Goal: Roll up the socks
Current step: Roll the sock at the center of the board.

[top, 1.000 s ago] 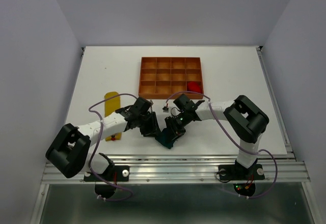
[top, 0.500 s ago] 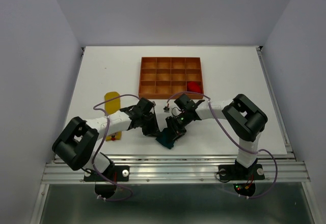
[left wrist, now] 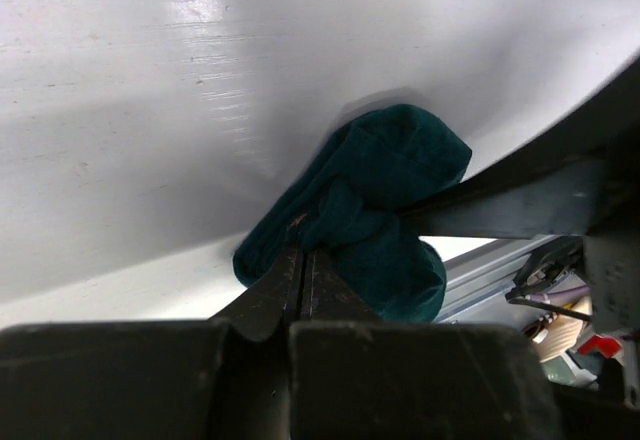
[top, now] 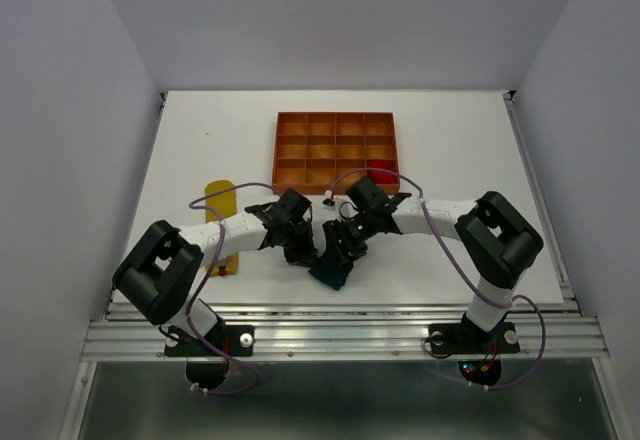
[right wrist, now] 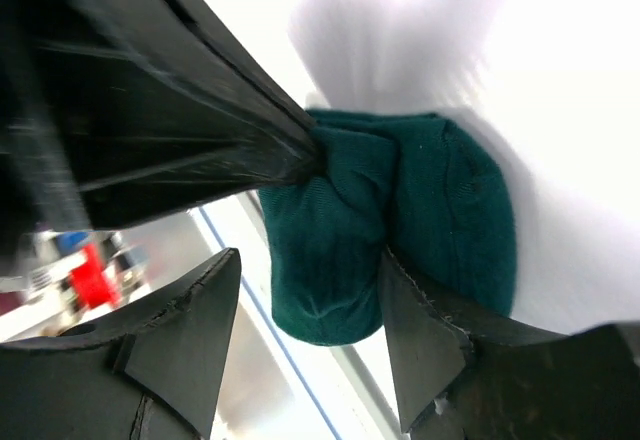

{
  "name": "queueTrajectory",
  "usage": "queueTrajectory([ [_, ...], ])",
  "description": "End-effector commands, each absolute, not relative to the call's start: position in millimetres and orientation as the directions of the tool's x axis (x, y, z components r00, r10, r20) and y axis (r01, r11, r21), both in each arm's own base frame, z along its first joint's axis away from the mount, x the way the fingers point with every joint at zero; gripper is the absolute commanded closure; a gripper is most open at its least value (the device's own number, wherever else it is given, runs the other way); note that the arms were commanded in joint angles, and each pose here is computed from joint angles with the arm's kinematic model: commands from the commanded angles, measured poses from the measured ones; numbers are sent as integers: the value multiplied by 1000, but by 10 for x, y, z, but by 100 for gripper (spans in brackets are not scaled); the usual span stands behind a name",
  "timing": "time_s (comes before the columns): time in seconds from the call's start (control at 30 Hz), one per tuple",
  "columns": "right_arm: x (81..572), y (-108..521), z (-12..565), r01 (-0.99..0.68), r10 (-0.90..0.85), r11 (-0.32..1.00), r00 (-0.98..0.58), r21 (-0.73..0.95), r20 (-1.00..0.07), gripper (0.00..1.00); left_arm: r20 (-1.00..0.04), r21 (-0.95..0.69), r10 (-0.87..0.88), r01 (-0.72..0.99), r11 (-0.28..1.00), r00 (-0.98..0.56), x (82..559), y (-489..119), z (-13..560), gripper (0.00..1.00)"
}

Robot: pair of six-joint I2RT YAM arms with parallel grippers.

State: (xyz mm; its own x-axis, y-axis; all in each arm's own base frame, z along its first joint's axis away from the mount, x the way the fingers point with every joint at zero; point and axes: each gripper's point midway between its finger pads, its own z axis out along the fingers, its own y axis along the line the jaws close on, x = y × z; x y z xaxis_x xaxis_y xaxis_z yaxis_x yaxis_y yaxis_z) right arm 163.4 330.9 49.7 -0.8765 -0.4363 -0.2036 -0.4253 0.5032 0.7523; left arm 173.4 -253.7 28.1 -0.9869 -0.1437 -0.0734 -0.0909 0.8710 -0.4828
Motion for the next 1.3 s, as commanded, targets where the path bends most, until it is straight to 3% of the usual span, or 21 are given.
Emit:
queueTrajectory([
  [0.0, 1920, 3307, 721, -549, -394, 516, -833, 657, -388, 37, -93, -328, -155, -117, 938, -983, 1692, -2295, 61, 100],
  [0.2, 2079, 3167, 902, -618, -356, 567, -780, 545, -514, 37, -100, -324, -155, -115, 939, -983, 1694, -2332, 94, 100],
  [0.43, 1839, 3202, 1110, -732, -410, 539, -660, 417, -630, 38, -100, -314, -157, -118, 942, -983, 1686, -2358, 101, 100],
  [0.97, 1550, 3302, 854, -806, -559, 583, -491, 105, -668, 39, -99, -315, -163, -124, 941, -982, 1672, -2372, 122, 100],
  [1.27, 1432, 3350, 850, -826, -578, 560, -444, 62, -684, 40, -95, -318, -165, -127, 940, -982, 1679, -2391, 129, 100],
])
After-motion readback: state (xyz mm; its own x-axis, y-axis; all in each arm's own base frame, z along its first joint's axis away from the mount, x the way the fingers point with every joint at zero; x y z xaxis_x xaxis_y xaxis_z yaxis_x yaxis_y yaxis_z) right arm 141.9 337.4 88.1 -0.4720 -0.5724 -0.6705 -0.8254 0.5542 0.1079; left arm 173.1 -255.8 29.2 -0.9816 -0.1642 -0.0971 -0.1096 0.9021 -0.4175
